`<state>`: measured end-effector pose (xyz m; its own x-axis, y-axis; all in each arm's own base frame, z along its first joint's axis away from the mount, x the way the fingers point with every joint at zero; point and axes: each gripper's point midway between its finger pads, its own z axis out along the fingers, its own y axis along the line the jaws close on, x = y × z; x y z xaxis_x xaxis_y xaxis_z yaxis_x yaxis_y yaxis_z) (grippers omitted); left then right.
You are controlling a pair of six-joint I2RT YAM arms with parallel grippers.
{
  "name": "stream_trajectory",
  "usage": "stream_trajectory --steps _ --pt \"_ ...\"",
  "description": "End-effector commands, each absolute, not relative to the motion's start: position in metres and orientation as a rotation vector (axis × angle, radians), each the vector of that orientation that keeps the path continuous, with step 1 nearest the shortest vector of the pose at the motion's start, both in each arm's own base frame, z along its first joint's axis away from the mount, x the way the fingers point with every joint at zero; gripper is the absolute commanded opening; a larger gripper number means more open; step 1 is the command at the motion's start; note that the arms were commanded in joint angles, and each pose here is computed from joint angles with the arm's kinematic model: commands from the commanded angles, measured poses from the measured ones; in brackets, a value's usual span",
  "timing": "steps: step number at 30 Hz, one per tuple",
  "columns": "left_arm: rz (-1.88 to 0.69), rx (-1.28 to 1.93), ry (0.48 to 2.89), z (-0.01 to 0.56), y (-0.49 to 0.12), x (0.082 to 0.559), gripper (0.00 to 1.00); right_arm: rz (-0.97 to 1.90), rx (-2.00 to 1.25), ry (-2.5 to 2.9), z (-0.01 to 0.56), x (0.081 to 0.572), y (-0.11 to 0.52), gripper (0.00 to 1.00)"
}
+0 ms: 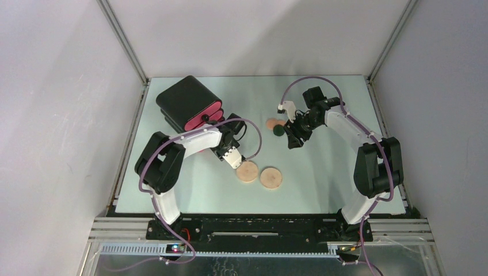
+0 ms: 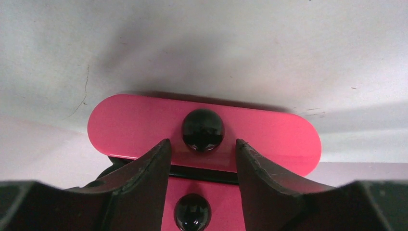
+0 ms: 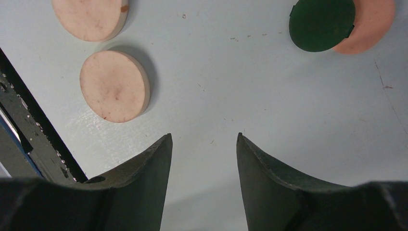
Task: Organize the makeup
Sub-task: Open the drawer in the storage box.
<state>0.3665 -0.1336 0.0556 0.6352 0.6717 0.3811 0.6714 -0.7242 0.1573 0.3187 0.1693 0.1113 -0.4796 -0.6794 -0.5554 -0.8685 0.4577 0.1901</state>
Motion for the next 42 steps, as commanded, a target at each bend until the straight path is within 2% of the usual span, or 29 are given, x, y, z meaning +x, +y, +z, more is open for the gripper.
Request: stream_trajectory --steps 1,7,15,20,33,42 --pt "0.686 2.874 1.15 0.051 -0.127 0.366 0.57 0.664 -1.326 2.291 0.112 0.316 0.173 0.6" --pt "0.648 2.889 1.159 0.039 -0.126 0.362 0.6 0.664 -1.328 2.291 0.112 0.315 0.173 0.6" --pt "0.624 2.879 1.175 0.032 -0.124 0.366 0.57 0.663 -1.326 2.291 0.112 0.315 0.173 0.6" --pt "0.607 2.88 1.183 0.029 -0.123 0.365 0.49 0.663 -1.326 2.292 0.112 0.316 0.173 0.6" --pt "0.502 2.81 1.18 0.035 -0.135 0.358 0.18 0.667 -1.328 2.292 0.112 0.315 0.173 0.6" --pt "0.413 2.773 1.174 0.038 -0.154 0.331 0.16 0.667 -1.328 2.297 0.11 0.315 0.173 0.6"
